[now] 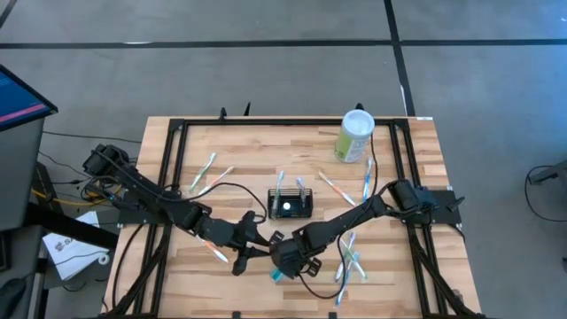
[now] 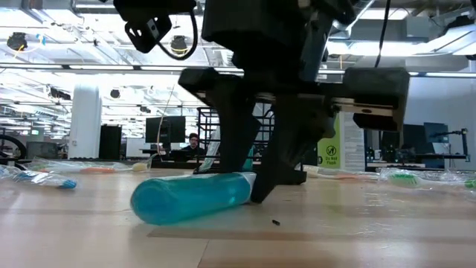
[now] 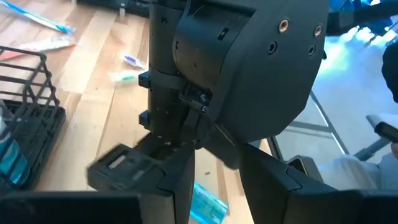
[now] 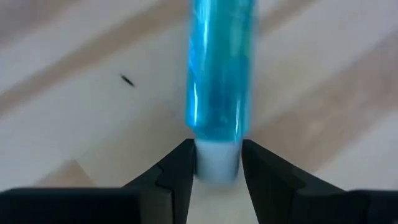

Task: Pick & Place toothbrushing station
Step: Put the mouthwash bottle into the middle compartment of the organizer

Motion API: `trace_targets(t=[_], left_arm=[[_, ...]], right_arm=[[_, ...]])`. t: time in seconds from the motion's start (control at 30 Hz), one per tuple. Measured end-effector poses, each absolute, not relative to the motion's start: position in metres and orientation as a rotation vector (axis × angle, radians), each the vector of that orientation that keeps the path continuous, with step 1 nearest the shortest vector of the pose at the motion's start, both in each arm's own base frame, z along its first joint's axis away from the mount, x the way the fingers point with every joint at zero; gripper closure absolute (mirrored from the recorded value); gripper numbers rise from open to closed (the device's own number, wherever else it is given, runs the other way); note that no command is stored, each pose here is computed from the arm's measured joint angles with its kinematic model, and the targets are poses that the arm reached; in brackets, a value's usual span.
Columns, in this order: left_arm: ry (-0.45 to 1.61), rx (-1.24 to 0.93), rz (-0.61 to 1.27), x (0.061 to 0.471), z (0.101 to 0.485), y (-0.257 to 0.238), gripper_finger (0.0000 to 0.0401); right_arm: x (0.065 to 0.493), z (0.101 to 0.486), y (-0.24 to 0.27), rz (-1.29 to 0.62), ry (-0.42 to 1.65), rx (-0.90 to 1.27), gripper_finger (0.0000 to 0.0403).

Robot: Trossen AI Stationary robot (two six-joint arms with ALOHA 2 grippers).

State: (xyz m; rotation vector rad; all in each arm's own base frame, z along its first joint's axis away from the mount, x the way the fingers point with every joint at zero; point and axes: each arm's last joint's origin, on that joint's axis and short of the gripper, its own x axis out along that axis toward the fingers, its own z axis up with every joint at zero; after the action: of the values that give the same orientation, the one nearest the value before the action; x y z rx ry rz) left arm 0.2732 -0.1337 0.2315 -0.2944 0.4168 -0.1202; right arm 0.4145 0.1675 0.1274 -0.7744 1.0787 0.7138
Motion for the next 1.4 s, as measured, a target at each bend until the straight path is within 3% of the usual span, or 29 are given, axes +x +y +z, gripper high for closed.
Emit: trace_targets(t=[0.33,0.63,1.4], left_arm=[[0.419,-0.295,-0.114,0.273,0.231,-0.133,0.0284],[0.423,-0.304,-0.123,0.273,0.232,-0.134,0.0284],[0.391,-0.354,-0.127,0.275,0.239,-0.131,0.0284]], right_arm=[[0.412,0.127,0.170,0.696,1.097,-0.742,0.0320],[0.414,0.141,0.173,0.631,1.173,-0.652,0.0317],[0.388,0.190,0.177,0.280,1.396,-0.759,0.0316]])
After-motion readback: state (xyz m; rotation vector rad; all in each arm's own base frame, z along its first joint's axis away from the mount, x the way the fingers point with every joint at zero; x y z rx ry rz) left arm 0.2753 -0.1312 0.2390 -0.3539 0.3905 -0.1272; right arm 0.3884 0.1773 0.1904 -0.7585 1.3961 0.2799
